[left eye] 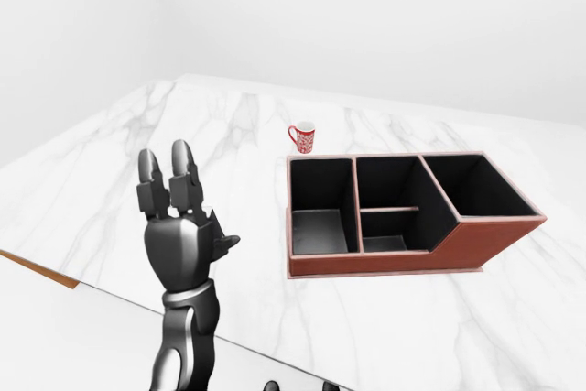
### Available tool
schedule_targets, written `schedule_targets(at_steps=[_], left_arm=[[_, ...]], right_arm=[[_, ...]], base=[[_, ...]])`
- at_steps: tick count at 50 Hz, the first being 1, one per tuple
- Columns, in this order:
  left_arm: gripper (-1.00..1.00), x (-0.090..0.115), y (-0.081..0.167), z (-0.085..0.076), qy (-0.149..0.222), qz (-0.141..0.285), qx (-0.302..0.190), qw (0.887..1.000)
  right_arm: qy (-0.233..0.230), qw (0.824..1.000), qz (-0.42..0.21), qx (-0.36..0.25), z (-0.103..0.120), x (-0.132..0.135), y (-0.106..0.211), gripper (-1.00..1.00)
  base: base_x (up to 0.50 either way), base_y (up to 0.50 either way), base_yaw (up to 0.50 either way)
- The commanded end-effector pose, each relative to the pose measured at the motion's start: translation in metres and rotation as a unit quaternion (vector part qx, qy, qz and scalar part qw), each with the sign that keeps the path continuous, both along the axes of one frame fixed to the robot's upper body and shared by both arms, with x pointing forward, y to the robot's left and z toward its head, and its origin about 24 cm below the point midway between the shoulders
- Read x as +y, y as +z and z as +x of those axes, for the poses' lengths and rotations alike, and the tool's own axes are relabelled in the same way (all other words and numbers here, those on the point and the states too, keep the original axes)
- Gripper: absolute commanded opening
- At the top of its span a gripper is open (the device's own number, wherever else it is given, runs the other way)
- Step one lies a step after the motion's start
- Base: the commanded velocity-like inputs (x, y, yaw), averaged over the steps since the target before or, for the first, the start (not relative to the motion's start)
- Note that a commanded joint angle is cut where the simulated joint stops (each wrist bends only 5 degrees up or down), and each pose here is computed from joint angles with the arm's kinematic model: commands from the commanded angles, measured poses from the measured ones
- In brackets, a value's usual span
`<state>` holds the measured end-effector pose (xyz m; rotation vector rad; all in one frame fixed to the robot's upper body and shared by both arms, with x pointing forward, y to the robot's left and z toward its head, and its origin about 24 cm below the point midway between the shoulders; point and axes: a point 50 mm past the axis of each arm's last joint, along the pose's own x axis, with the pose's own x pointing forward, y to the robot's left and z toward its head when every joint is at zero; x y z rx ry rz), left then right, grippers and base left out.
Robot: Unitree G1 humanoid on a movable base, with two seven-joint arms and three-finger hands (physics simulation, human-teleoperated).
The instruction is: Pick up the book and place it in the left compartment of the caddy.
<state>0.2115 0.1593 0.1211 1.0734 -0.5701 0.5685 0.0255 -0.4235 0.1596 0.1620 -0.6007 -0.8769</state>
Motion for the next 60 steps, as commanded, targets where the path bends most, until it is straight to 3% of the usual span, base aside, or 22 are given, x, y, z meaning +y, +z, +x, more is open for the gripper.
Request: schedule_targets(at_steps=[1, 6, 11, 12, 20, 24, 29, 31, 39, 42, 47, 48, 60], left_arm=[[1.00, -0.009, 0.003, -0.002, 0.028, 0.084, -0.002, 0.996], [1.00, -0.006, -0.001, 0.004, 0.044, 0.096, 0.011, 0.994], [1.00, -0.005, -0.004, 0.009, 0.060, 0.136, 0.019, 0.989], [1.00, -0.005, -0.003, 0.008, 0.060, 0.127, 0.017, 0.990], [1.00, -0.010, 0.004, 0.004, 0.090, 0.188, -0.001, 0.978], [1.00, -0.012, 0.001, 0.007, 0.089, 0.211, 0.003, 0.973], [1.00, -0.012, -0.002, 0.010, 0.084, 0.205, 0.010, 0.975], [1.00, -0.015, -0.003, 0.011, 0.085, 0.231, 0.010, 0.969], [1.00, -0.015, -0.006, 0.010, 0.080, 0.221, 0.015, 0.972], [1.00, -0.017, -0.005, 0.011, 0.083, 0.240, 0.012, 0.967], [1.00, -0.013, -0.004, 0.010, 0.080, 0.207, 0.014, 0.975], [1.00, -0.011, -0.003, 0.010, 0.079, 0.182, 0.013, 0.980], [1.00, -0.011, -0.002, 0.010, 0.078, 0.180, 0.013, 0.980]], right_arm=[[0.001, 1.000, 0.003, 0.001, 0.001, 0.000, -0.002, 1.00], [0.001, 1.000, 0.006, 0.001, 0.001, -0.001, -0.003, 1.00], [0.003, 1.000, 0.010, 0.003, 0.002, -0.001, -0.005, 1.00], [0.003, 1.000, 0.010, 0.004, 0.002, -0.001, -0.005, 1.00], [0.000, 1.000, 0.005, 0.000, 0.000, -0.001, -0.002, 1.00], [0.000, 1.000, 0.004, 0.001, 0.001, -0.001, -0.002, 1.00], [0.001, 1.000, 0.005, 0.002, 0.001, -0.001, -0.002, 1.00], [0.000, 1.000, 0.005, 0.002, 0.001, -0.001, -0.002, 1.00], [0.000, 1.000, 0.005, 0.004, 0.002, -0.001, -0.002, 1.00], [-0.001, 1.000, 0.005, 0.007, 0.002, -0.001, -0.003, 1.00], [-0.002, 1.000, 0.002, 0.018, 0.004, 0.000, -0.004, 1.00], [-0.004, 1.000, 0.003, 0.019, 0.004, 0.000, -0.004, 1.00], [-0.004, 1.000, 0.002, 0.019, 0.004, 0.000, -0.004, 1.00]], base=[[0.00, 0.00, 0.00], [0.00, 0.00, 0.00], [0.00, 0.00, 0.00], [0.00, 0.00, 0.00], [0.00, 0.00, 0.00], [0.00, 0.00, 0.00], [0.00, 0.00, 0.00], [0.00, 0.00, 0.00], [0.00, 0.00, 0.00], [0.00, 0.00, 0.00], [0.00, 0.00, 0.00], [0.00, 0.00, 0.00], [0.00, 0.00, 0.00]])
